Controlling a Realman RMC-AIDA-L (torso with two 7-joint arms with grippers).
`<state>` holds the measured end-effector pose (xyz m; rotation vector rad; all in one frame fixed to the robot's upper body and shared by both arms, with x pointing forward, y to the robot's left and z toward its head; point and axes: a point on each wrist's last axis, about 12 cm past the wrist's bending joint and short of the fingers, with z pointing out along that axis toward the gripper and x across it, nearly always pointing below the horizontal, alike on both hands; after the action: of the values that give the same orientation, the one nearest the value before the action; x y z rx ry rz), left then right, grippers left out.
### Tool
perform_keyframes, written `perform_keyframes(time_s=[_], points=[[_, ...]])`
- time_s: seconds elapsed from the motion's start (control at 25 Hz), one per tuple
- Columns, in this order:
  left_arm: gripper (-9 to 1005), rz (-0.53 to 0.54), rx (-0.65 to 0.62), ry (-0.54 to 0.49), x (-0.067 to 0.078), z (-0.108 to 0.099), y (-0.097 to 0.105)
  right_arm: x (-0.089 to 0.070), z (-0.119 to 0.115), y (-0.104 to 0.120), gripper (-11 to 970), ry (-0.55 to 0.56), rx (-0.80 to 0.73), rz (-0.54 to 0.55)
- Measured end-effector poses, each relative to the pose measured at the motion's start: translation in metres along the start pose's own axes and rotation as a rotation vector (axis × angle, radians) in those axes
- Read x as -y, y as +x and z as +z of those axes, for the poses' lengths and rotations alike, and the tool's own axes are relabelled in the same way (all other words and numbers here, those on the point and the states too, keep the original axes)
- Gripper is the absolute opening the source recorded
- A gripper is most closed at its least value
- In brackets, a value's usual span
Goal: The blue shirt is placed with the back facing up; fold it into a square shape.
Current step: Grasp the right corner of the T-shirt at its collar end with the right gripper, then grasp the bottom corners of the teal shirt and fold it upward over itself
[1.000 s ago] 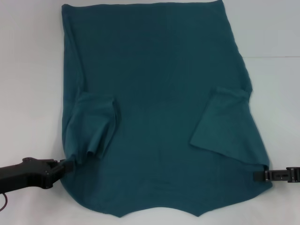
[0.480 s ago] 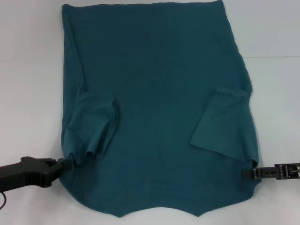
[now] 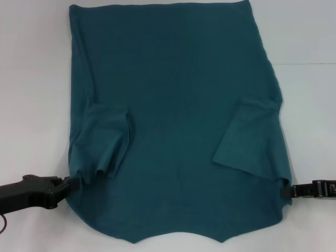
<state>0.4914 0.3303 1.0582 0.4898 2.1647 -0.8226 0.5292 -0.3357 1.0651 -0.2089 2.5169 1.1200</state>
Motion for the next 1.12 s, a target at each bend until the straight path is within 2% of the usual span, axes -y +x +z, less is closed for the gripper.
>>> perform_keyframes(time_s=[0.16, 0.6, 0.76, 0.92, 1.12], points=[[57, 0.0, 0.0, 0.0, 0.0, 0.0, 0.0, 0.004, 0.0, 0.001, 213, 0.031, -0.011, 0.02], [59, 0.002, 0.0, 0.0, 0.0, 0.0, -0.001, 0.004, 0.0, 0.001, 1, 0.039, -0.01, 0.011], [60, -0.003, -0.001, 0.003, 0.0, -0.001, -0.001, 0.005, -0.003, 0.003, -1, 0.035, 0.007, 0.003], [61, -0.055, -0.008, 0.006, -0.001, -0.006, 0.001, 0.007, -0.011, 0.01, 0, -0.004, 0.044, -0.021], [61, -0.147, 0.013, 0.023, -0.001, -0.025, 0.009, 0.011, -0.02, 0.023, 0, -0.023, 0.088, -0.036]])
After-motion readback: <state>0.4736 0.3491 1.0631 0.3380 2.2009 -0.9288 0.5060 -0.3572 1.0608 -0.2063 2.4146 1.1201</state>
